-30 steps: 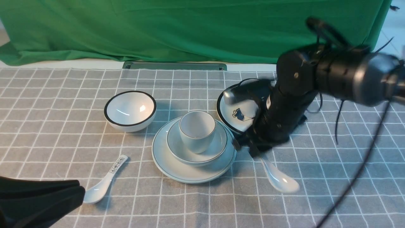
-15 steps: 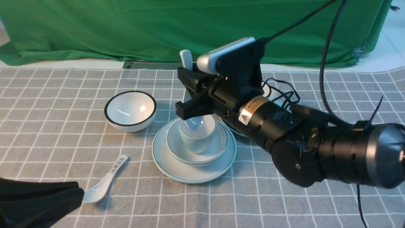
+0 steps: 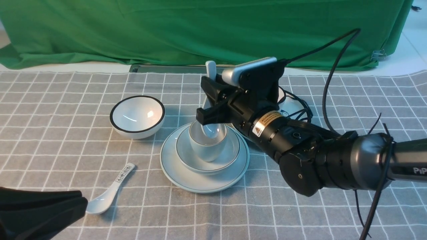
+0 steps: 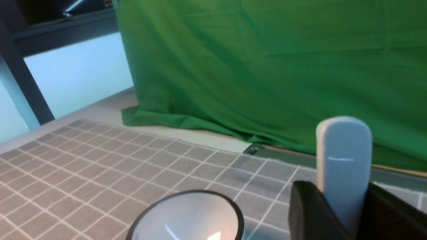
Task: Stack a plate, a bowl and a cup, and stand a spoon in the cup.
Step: Use the right arm to put the blue soup spoon into the blue teacup in the middle
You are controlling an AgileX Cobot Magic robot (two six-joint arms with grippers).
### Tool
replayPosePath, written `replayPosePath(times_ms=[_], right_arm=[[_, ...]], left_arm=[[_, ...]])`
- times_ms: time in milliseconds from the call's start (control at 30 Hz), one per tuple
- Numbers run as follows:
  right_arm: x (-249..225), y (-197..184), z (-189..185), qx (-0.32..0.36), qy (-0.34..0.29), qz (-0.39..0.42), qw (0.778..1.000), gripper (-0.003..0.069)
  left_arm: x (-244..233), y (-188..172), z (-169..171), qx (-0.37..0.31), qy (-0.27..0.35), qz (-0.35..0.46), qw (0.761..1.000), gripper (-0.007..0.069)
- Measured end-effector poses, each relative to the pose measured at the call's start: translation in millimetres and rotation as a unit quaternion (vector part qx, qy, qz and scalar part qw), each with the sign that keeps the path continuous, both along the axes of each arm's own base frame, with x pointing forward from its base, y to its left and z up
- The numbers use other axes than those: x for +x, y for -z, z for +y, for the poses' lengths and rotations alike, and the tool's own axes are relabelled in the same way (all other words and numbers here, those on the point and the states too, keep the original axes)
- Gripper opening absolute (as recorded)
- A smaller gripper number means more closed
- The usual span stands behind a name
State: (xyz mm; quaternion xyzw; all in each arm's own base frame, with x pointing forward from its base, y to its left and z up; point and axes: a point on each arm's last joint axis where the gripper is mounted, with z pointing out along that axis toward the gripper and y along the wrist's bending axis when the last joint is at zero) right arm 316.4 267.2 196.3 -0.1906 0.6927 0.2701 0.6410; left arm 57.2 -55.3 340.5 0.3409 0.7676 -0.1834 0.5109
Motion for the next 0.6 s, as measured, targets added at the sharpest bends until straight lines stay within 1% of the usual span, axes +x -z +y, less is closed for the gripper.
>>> replayPosePath(times_ms=[267,333,367,400,467,533,600], right_arm=[[2.9,20.8,2.7,-0.015,-0.001,0.016,1.000,0.0176],[3.7,30.2,3.5,-0.022,-0.001,0.024,0.999,0.0209],[3.8,30.8,3.5,-0.022,-0.001,0.025,0.999,0.0213],[4.0,34.4,3.7,-0.026,-0.001,0.027,0.999,0.0253],[4.1,35.4,3.8,-0.027,-0.001,0.028,0.999,0.0284],[4.2,34.7,3.8,-0.025,-0.001,0.025,0.999,0.0307],[3.9,31.2,3.6,-0.024,-0.001,0.022,0.999,0.0314]], left_arm=[[0.0,0.0,0.0,0.000,0.000,0.000,1.000,0.0009],[0.0,0.0,0.0,0.000,0.000,0.000,1.000,0.0009],[0.0,0.0,0.0,0.000,0.000,0.000,1.000,0.0009],[0.0,0.0,0.0,0.000,0.000,0.000,1.000,0.0009],[0.0,0.0,0.0,0.000,0.000,0.000,1.000,0.0009],[0.0,0.0,0.0,0.000,0.000,0.000,1.000,0.0009],[-0.1,-0.1,0.1,0.000,0.000,-0.001,1.000,0.0009]])
